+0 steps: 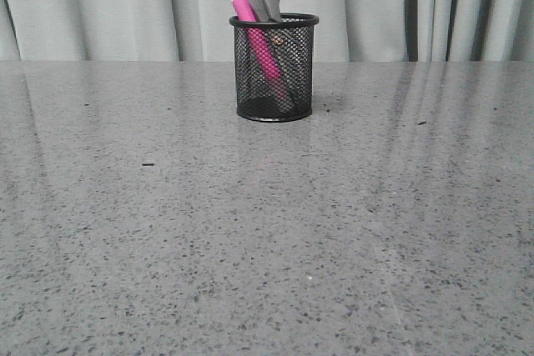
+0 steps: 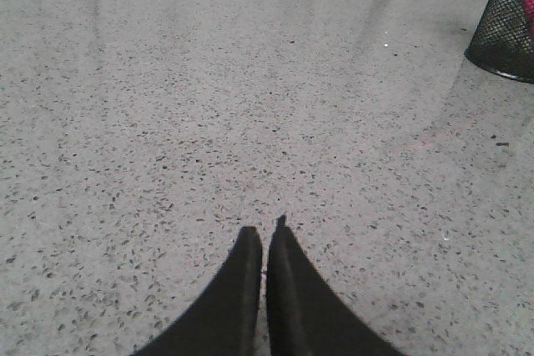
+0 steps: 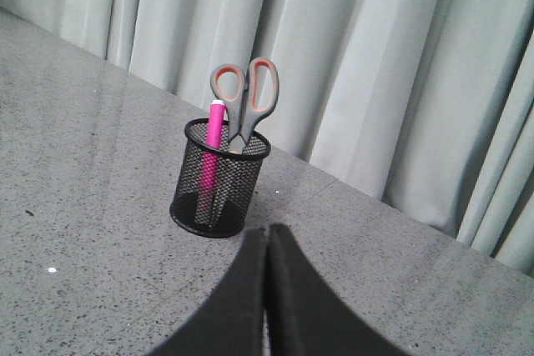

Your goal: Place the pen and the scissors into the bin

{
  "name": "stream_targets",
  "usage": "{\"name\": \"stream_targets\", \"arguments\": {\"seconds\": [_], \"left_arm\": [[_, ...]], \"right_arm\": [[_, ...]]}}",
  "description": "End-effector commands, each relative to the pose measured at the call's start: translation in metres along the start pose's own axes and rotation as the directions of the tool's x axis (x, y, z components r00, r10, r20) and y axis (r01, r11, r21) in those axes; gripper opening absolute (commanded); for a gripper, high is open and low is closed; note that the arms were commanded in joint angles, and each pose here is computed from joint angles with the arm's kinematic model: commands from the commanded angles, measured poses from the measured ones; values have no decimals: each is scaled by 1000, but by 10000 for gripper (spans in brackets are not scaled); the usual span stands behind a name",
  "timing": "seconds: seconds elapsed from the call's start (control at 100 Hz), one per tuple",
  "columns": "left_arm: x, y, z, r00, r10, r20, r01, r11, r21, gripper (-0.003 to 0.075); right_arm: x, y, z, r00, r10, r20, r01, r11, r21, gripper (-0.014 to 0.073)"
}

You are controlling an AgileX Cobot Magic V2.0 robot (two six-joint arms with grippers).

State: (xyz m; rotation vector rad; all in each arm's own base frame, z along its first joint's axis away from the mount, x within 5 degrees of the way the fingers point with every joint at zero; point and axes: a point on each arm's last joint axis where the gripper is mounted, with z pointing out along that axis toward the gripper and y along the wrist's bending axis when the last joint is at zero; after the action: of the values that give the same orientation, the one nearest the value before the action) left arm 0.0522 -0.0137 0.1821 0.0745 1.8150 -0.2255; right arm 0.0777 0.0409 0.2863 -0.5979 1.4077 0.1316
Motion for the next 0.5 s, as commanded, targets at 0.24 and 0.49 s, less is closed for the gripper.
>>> {"name": "stream_targets", "arguments": {"seconds": [0.24,0.49], "left_arm": [[1,1,0,998,-26,61,27,1000,-4,-20],[1,1,0,998,-26,61,27,1000,-4,-20]], "right_arm": [[-14,-2,0,996,-14,93,14,1000,-1,-66],[2,3,1,999,1,42,0,1000,-10,-66]]}}
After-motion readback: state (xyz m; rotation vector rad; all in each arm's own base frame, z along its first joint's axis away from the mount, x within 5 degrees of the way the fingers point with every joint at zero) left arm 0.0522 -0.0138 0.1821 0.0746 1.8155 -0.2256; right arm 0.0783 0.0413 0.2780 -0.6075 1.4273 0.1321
